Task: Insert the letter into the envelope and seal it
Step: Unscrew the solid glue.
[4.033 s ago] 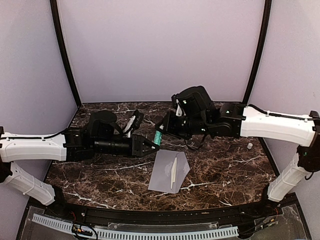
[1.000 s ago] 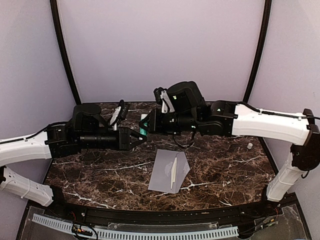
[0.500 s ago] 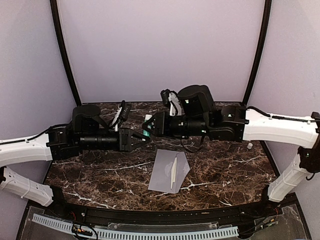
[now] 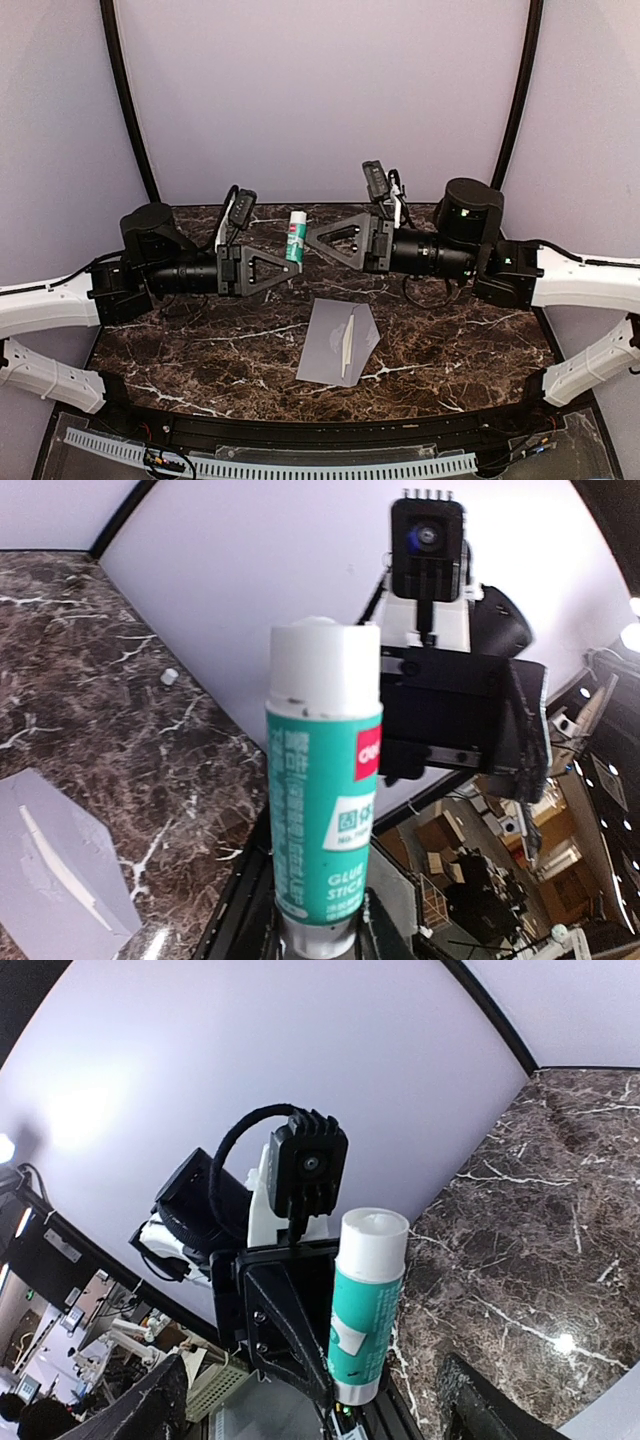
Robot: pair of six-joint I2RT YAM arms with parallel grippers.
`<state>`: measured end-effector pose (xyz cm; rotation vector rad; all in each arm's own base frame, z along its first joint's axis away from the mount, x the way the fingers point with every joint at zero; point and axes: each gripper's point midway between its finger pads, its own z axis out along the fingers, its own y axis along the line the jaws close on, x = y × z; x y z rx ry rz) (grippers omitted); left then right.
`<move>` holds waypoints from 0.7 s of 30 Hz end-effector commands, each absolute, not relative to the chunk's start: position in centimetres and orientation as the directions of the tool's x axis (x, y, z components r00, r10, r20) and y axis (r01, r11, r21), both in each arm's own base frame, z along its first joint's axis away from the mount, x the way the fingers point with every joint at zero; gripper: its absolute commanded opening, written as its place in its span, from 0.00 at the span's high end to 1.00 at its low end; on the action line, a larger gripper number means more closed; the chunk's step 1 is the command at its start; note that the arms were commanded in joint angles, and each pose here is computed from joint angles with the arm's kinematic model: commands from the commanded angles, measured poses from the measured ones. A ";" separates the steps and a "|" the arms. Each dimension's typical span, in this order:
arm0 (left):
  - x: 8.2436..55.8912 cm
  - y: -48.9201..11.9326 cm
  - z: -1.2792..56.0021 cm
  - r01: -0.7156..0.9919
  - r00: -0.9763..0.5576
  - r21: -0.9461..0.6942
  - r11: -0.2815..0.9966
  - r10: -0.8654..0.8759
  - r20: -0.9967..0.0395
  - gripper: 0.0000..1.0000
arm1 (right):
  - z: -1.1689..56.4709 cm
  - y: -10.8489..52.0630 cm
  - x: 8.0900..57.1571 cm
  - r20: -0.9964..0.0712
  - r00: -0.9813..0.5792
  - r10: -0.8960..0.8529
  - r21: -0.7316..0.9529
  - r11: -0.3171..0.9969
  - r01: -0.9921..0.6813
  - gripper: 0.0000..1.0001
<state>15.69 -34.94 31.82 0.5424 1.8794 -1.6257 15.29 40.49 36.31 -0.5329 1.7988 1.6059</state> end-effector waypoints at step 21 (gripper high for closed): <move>8.5 -33.6 38.0 0.719 -0.663 -0.635 -0.282 -0.003 -0.749 1.00 | 43.0 43.5 9.4 -0.773 -0.618 0.145 0.566 -0.284 -0.774 0.51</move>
